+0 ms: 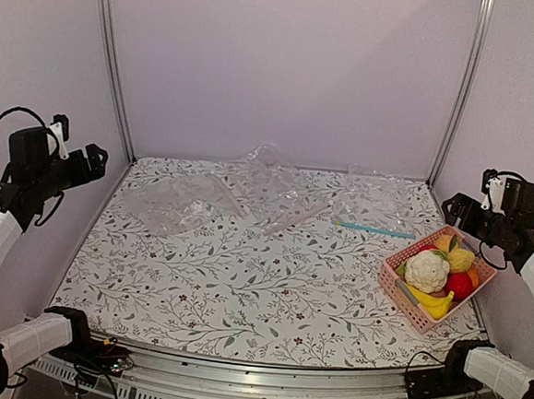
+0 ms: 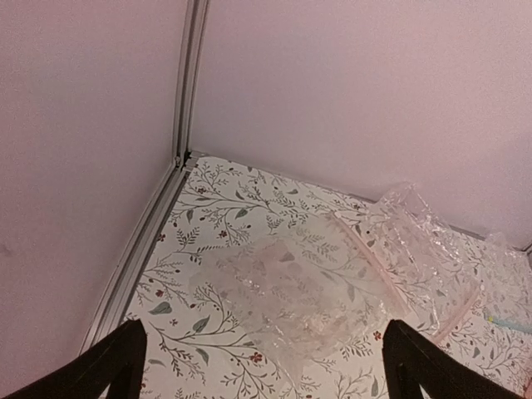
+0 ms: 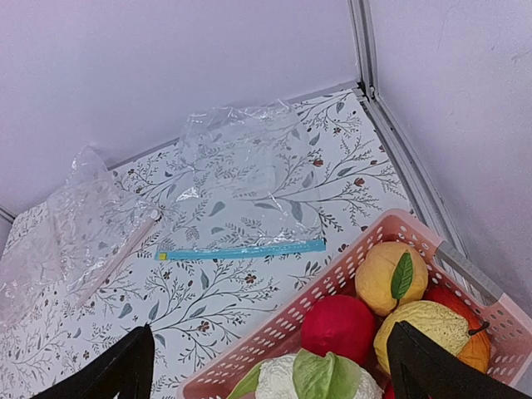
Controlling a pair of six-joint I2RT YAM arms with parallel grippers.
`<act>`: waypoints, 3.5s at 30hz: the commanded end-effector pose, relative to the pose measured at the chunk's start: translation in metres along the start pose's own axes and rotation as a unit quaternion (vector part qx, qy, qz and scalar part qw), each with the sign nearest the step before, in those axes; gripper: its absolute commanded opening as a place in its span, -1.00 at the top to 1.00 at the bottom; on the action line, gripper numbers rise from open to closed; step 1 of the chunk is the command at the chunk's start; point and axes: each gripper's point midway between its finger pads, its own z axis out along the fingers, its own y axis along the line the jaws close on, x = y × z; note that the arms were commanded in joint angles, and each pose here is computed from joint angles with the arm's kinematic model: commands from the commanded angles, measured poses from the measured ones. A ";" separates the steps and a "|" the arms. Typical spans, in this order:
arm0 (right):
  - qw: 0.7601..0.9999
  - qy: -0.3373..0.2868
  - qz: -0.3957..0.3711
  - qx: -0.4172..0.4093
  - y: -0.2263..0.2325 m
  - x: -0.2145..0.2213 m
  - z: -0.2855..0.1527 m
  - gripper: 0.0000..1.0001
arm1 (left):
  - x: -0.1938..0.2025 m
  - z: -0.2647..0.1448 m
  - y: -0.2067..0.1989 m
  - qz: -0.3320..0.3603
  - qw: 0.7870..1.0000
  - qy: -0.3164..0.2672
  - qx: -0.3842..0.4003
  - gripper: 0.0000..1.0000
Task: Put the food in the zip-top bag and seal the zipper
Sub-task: Pick up the zipper food storage bag at the center of the board, then place the zipper food storage bag at the center of the board.
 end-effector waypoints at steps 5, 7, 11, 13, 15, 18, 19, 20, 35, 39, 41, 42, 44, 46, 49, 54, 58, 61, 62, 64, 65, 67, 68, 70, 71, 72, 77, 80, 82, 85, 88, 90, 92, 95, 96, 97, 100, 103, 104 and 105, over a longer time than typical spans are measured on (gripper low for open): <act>1.000 -0.018 0.008 0.002 0.001 -0.008 -0.001 -0.98 | 0.003 0.007 0.003 -0.021 1.000 0.003 -0.005 -0.99; 0.999 -0.028 0.018 0.009 -0.002 -0.012 -0.002 -0.97 | 0.002 0.007 0.003 -0.023 1.000 0.004 -0.007 -0.99; 0.999 -0.030 0.032 0.013 -0.002 -0.016 -0.004 -0.98 | -0.003 0.000 0.004 -0.028 0.999 -0.011 -0.010 -0.99; 0.998 -0.026 0.046 0.024 -0.005 -0.018 -0.004 -0.97 | 0.001 -0.001 0.004 -0.035 0.999 -0.008 -0.009 -0.99; 0.998 -0.012 0.059 0.027 -0.005 -0.016 -0.003 -0.98 | 0.012 0.004 0.002 -0.055 0.998 0.012 -0.001 -0.99; 0.998 0.002 0.070 0.000 0.005 -0.015 -0.001 -0.97 | 0.037 0.017 -0.009 -0.102 0.992 0.059 0.035 -0.99; 0.997 0.006 0.074 -0.014 0.010 -0.015 -0.001 -0.97 | 0.046 0.022 -0.012 -0.124 0.989 0.070 0.046 -0.99; 0.996 0.011 0.079 -0.029 0.016 -0.015 -0.001 -0.97 | 0.058 0.026 -0.014 -0.136 0.986 0.082 0.054 -0.99; 0.988 0.105 0.011 -0.115 0.106 0.018 0.010 -0.98 | 0.162 0.087 -0.034 -0.238 0.943 0.204 0.112 -0.99; 0.987 0.104 0.016 -0.121 0.110 0.021 0.012 -0.98 | 0.176 0.103 -0.028 -0.227 0.947 0.211 0.082 -0.98; 0.987 0.103 0.016 -0.122 0.111 0.020 0.011 -0.98 | 0.179 0.107 -0.026 -0.227 0.947 0.212 0.080 -0.89; 0.987 0.103 0.015 -0.121 0.111 0.020 0.011 -0.98 | 0.182 0.109 -0.030 -0.224 0.947 0.216 0.084 -0.81; 0.988 0.102 0.013 -0.119 0.110 0.019 0.010 -0.97 | 0.189 0.112 -0.034 -0.221 0.945 0.227 0.084 -0.66; 0.987 0.104 0.012 -0.119 0.110 0.020 0.008 -0.97 | 0.196 0.114 -0.035 -0.222 0.943 0.233 0.080 -0.54; 0.988 0.102 0.012 -0.118 0.108 0.020 0.002 -0.98 | 0.202 0.116 -0.033 -0.223 0.944 0.232 0.074 -0.37; 0.990 0.100 0.006 -0.103 0.100 0.021 -0.008 -0.98 | 0.212 0.124 -0.032 -0.218 0.941 0.248 0.071 -0.31; 0.990 0.107 -0.001 -0.094 0.095 0.024 -0.017 -0.97 | 0.217 0.131 -0.031 -0.221 0.939 0.253 0.068 -0.11; 0.991 0.101 -0.001 -0.091 0.091 0.025 -0.026 -0.98 | 0.212 0.133 -0.036 -0.227 0.939 0.245 0.079 0.17; 0.991 0.100 -0.001 -0.089 0.090 0.026 -0.028 -0.97 | 0.208 0.133 -0.037 -0.226 0.940 0.241 0.083 0.26; 0.991 0.097 -0.001 -0.087 0.088 0.026 -0.033 -0.98 | 0.202 0.131 -0.038 -0.224 0.942 0.234 0.087 0.47; 0.992 0.096 -0.002 -0.087 0.087 0.026 -0.035 -0.97 | 0.198 0.129 -0.039 -0.221 0.944 0.229 0.089 0.58; 0.991 0.099 0.000 -0.085 0.086 0.028 -0.036 -0.98 | 0.192 0.125 -0.040 -0.216 0.945 0.226 0.091 0.75; 0.991 0.098 0.002 -0.086 0.086 0.029 -0.037 -0.98 | 0.188 0.123 -0.042 -0.212 0.946 0.225 0.095 0.82; 0.991 0.099 0.008 -0.091 0.087 0.030 -0.037 -0.97 | 0.181 0.118 -0.045 -0.201 0.947 0.227 0.101 0.91; 0.991 0.099 0.010 -0.094 0.088 0.030 -0.037 -0.97 | 0.176 0.116 -0.048 -0.197 0.948 0.226 0.107 0.95; 0.990 0.100 0.013 -0.099 0.090 0.030 -0.036 -0.97 | 0.169 0.113 -0.051 -0.192 0.949 0.224 0.113 1.00; 0.985 0.111 0.022 -0.133 0.105 0.031 -0.030 -0.98 | 0.136 0.089 -0.076 -0.172 0.944 0.226 0.169 1.00; 0.980 0.113 0.025 -0.161 0.119 0.028 -0.023 -0.97 | 0.111 0.069 -0.103 -0.159 0.930 0.230 0.237 1.00; 0.976 0.113 0.019 -0.185 0.132 0.025 -0.019 -0.97 | 0.098 0.054 -0.122 -0.148 0.918 0.233 0.284 1.00; 0.971 0.115 0.002 -0.208 0.152 0.023 -0.010 -0.97 | 0.079 0.028 -0.156 -0.113 0.894 0.230 0.368 1.00; 0.966 0.127 -0.014 -0.225 0.171 0.027 -0.001 -0.97 | 0.064 0.000 -0.188 -0.065 0.871 0.218 0.435 1.00; 0.964 0.134 -0.023 -0.228 0.178 0.031 0.005 -0.97 | 0.058 -0.023 -0.210 -0.037 0.845 0.215 0.489 1.00; 0.965 0.141 -0.027 -0.221 0.180 0.037 0.013 -0.98 | 0.057 -0.044 -0.226 -0.021 0.816 0.220 0.535 1.00; 0.965 0.145 -0.025 -0.217 0.178 0.047 0.020 -0.98 | 0.069 -0.070 -0.242 0.004 0.772 0.231 0.592 1.00; 0.965 0.147 -0.021 -0.216 0.177 0.050 0.022 -0.98 | 0.075 -0.074 -0.245 0.006 0.763 0.238 0.600 1.00; 0.965 0.147 -0.019 -0.216 0.176 0.053 0.023 -0.98 | 0.084 -0.076 -0.246 0.006 0.756 0.251 0.605 1.00; 0.967 0.151 -0.014 -0.206 0.171 0.059 0.025 -0.97 | 0.118 -0.064 -0.245 -0.005 0.754 0.299 0.585 0.98; 0.968 0.156 -0.013 -0.194 0.167 0.063 0.026 -0.97 | 0.167 -0.055 -0.247 -0.005 0.757 0.354 0.550 0.99; 0.968 0.158 -0.014 -0.192 0.166 0.063 0.026 -0.98 | 0.182 -0.056 -0.248 -0.001 0.755 0.370 0.541 0.99; 0.968 0.160 -0.016 -0.192 0.166 0.063 0.025 -0.97 | 0.198 -0.056 -0.246 0.000 0.757 0.390 0.525 0.99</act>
